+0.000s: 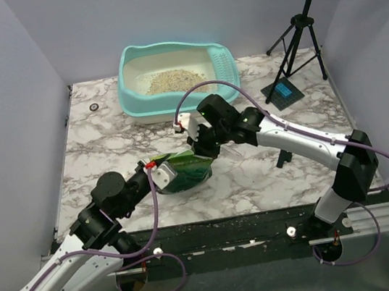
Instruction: Fill the litter box with clean litter
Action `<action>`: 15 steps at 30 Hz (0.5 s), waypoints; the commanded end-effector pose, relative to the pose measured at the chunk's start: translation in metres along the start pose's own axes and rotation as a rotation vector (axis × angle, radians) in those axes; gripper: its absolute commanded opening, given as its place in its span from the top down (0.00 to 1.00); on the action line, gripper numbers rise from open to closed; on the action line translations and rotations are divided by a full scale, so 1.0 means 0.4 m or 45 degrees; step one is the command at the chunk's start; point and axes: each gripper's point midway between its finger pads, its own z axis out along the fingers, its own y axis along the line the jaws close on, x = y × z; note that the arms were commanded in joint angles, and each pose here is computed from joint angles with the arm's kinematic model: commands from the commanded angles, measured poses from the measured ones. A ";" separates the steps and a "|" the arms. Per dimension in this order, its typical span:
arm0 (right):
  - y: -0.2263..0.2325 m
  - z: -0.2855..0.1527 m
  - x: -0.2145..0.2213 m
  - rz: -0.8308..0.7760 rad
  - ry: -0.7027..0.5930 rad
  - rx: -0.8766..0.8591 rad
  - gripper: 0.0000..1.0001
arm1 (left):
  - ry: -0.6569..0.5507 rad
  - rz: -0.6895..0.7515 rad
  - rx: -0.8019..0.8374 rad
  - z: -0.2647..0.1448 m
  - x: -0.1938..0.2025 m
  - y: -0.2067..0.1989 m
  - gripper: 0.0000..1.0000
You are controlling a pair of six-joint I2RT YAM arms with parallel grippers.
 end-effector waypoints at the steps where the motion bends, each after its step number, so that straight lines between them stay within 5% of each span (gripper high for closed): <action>1: 0.061 0.046 0.016 -0.191 0.006 -0.246 0.99 | -0.149 0.044 0.012 -0.009 -0.105 0.025 1.00; 2: 0.076 0.050 0.018 -0.203 0.012 -0.304 0.95 | -0.163 0.057 0.008 -0.012 -0.112 0.028 1.00; 5: 0.142 0.040 0.026 -0.232 0.001 -0.517 0.60 | -0.179 0.100 -0.008 -0.013 -0.128 0.041 1.00; 10: 0.171 0.025 0.027 -0.217 -0.015 -0.594 0.45 | -0.105 0.225 -0.009 0.009 -0.116 0.058 1.00; 15: 0.165 0.032 -0.001 -0.143 -0.011 -0.587 0.40 | -0.018 0.408 -0.072 0.038 -0.127 0.127 1.00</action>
